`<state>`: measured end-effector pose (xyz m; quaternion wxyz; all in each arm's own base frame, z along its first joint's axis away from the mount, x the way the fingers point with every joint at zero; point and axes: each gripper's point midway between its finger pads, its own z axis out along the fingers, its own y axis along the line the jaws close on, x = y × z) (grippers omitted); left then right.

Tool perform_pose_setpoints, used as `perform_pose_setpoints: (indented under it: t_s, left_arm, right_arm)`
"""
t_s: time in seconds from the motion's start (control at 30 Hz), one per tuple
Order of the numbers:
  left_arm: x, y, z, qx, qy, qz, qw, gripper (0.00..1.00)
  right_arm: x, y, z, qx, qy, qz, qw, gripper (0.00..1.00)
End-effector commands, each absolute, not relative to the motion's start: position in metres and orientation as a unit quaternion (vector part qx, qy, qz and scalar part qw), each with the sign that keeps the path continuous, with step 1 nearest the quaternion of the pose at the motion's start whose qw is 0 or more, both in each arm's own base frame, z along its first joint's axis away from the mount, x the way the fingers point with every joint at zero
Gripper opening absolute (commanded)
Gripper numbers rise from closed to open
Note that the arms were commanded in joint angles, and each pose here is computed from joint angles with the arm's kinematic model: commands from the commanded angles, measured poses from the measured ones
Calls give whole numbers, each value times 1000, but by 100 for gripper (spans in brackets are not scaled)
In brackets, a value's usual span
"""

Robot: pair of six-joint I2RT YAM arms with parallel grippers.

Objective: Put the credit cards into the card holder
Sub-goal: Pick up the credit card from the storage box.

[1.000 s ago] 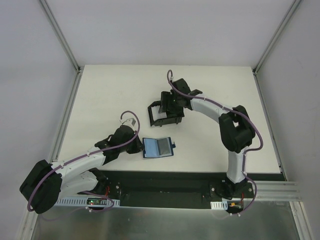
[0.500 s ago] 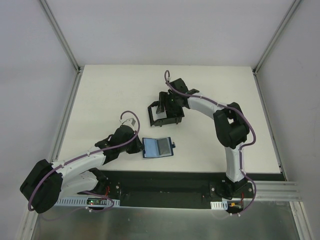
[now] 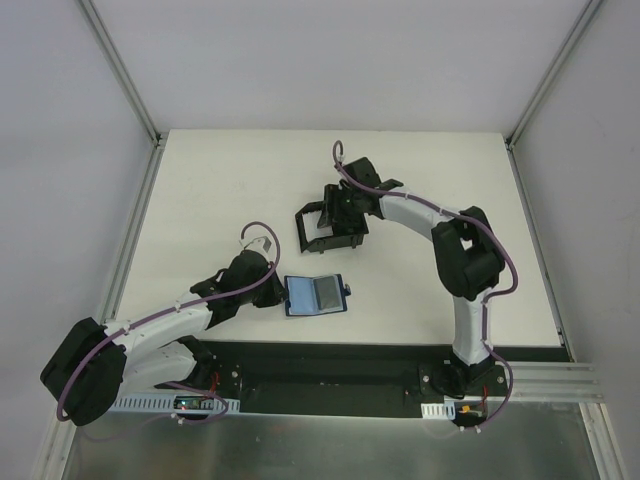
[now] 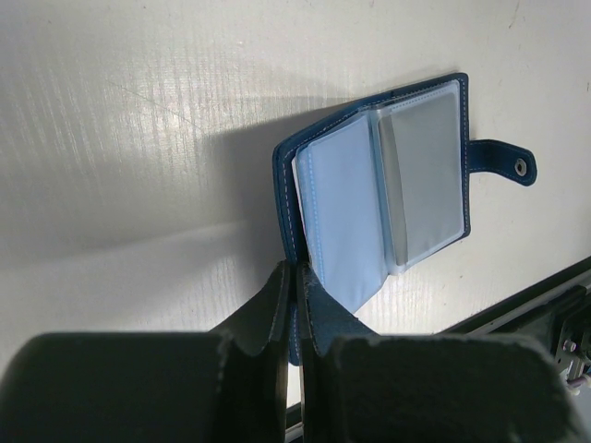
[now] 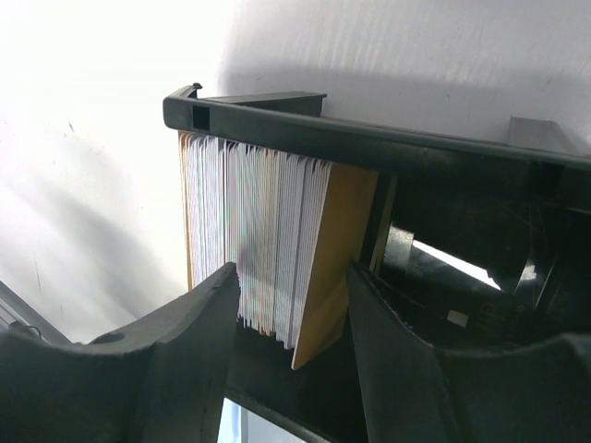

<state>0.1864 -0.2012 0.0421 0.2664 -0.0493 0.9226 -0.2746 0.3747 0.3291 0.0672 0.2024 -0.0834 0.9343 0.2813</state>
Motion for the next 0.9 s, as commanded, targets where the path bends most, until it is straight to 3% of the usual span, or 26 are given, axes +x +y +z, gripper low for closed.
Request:
perform_pose_setpoints:
  t_s: [0.0, 0.23, 0.87]
  left_arm:
    - [195, -205, 51, -46, 917, -282, 278, 0]
    - [194, -204, 51, -49, 916, -283, 278, 0]
    - [194, -204, 50, -51, 917, -284, 276, 0]
  right_arm:
    - [379, 335, 112, -98, 913, 312, 245, 52]
    - [378, 334, 117, -98, 911, 314, 248, 48]
    - [388, 311, 125, -98, 921, 257, 277, 7]
